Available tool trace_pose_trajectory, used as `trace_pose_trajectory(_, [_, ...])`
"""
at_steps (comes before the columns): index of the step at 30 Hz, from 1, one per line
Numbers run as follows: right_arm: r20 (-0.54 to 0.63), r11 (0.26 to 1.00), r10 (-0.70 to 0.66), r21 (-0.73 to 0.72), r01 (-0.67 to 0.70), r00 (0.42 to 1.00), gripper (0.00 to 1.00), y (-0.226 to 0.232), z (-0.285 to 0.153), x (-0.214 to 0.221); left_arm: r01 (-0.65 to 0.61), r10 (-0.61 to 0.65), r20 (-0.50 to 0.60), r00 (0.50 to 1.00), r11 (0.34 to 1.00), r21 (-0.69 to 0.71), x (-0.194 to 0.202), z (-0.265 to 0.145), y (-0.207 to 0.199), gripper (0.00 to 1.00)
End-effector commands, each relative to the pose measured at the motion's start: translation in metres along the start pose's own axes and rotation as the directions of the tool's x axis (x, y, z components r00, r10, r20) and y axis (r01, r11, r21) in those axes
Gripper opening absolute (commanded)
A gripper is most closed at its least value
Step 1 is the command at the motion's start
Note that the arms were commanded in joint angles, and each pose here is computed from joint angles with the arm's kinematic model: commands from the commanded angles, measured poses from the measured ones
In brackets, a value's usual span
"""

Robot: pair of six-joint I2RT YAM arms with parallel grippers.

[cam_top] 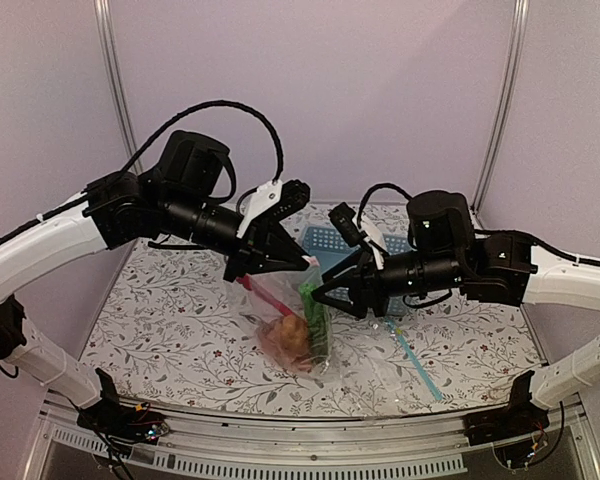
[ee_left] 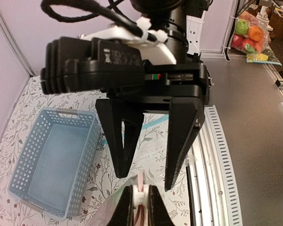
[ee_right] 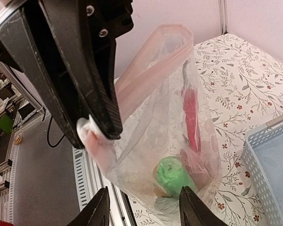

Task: Place the food in the zip-top bag and seal the zipper
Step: Hold the zipper from the zipper food storage bag, then hold the zipper food storage bag at the center of the board.

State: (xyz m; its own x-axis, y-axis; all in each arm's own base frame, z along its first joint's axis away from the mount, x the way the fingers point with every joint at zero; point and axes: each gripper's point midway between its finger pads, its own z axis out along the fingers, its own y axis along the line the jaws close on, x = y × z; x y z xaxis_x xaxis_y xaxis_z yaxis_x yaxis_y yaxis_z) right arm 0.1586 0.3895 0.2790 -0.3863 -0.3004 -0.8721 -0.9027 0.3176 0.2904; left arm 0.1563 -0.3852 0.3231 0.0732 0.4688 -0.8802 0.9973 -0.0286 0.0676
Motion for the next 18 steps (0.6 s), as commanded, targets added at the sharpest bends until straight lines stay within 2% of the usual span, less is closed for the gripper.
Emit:
trace_pose_trajectory(1, [0.053,1.0,0.003,0.013,-0.004,0.999,0.51,0.002,-0.015,-0.013,0.002,-0.001,-0.023,1.0,1.0,0.026,-0.009,-0.001,-0.007,0.0])
trace_pose_trajectory(10, [0.099,0.999,-0.048,0.029,0.046,0.994,0.54,0.005,-0.018,-0.033,0.001,0.0,-0.048,0.999,1.0,0.026,-0.008,0.001,-0.006,0.0])
trace_pose_trajectory(18, [0.087,0.998,-0.069,0.008,0.069,0.994,0.39,0.007,-0.005,-0.039,0.005,-0.004,-0.06,0.998,1.0,0.02,-0.006,0.001,-0.006,0.0])
